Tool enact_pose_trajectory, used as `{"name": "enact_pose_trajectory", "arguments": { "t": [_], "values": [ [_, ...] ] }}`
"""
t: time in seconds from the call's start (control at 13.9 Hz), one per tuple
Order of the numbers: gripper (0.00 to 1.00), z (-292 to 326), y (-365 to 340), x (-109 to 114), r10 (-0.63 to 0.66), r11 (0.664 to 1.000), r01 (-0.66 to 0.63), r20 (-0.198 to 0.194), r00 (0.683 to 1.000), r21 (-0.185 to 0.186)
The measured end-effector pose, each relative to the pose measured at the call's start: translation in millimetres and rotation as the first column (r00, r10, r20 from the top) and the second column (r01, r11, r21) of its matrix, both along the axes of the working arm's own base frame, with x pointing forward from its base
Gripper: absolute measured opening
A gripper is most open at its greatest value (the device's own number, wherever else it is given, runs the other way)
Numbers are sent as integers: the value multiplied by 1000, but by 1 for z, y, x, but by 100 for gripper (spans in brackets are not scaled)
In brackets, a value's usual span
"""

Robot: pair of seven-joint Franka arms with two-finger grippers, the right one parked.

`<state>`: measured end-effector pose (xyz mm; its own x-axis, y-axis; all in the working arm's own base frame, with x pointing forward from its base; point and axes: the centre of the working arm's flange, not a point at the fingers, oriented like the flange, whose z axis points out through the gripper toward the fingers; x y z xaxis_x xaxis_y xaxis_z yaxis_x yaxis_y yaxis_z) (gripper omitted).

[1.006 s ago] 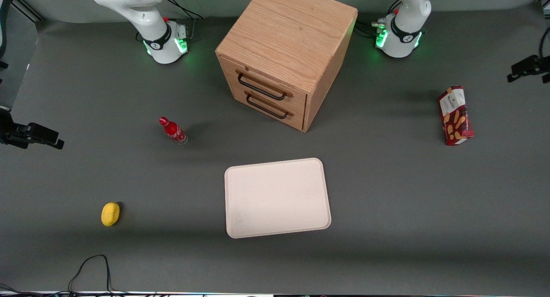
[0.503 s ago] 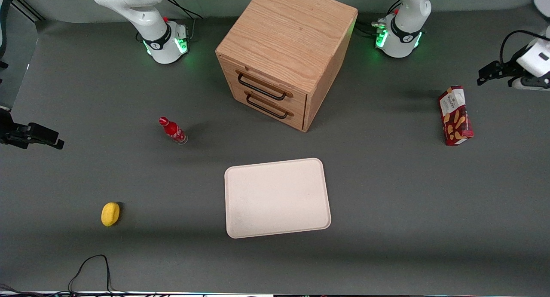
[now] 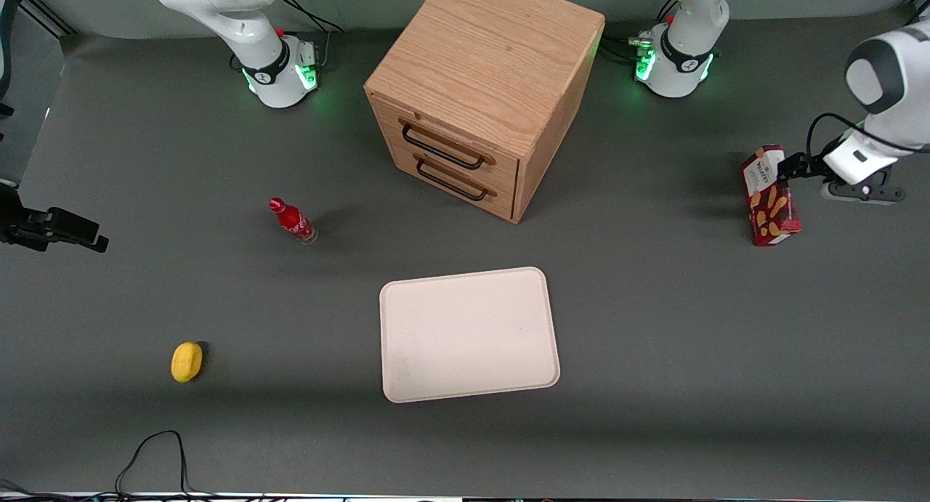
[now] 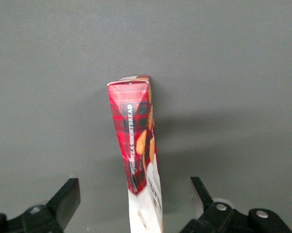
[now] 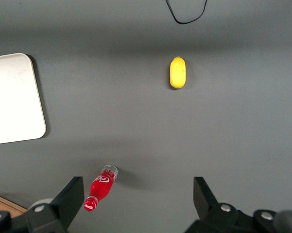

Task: Place red cookie box on tray
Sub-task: 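Close the left gripper on the shortbread box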

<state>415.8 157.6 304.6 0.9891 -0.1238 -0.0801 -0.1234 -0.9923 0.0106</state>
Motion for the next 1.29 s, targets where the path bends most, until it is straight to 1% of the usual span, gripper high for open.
{"name": "enact_pose_trajectory", "arguments": {
  "t": [0.22,0.57,0.72,1.01,1.29],
  "values": [
    [100,-32,2,-7,-2,1000,2,-4,1000,-1],
    [100,-50,1,-8,-8,1000,8,-15,1000,-3],
    [95,-51,1,-8,-9,1000,9,-16,1000,-3],
    [48,-51,1,-8,-9,1000,9,-17,1000,-3],
    [7,-51,0,-9,-9,1000,9,-23,1000,-5]
  ]
}}
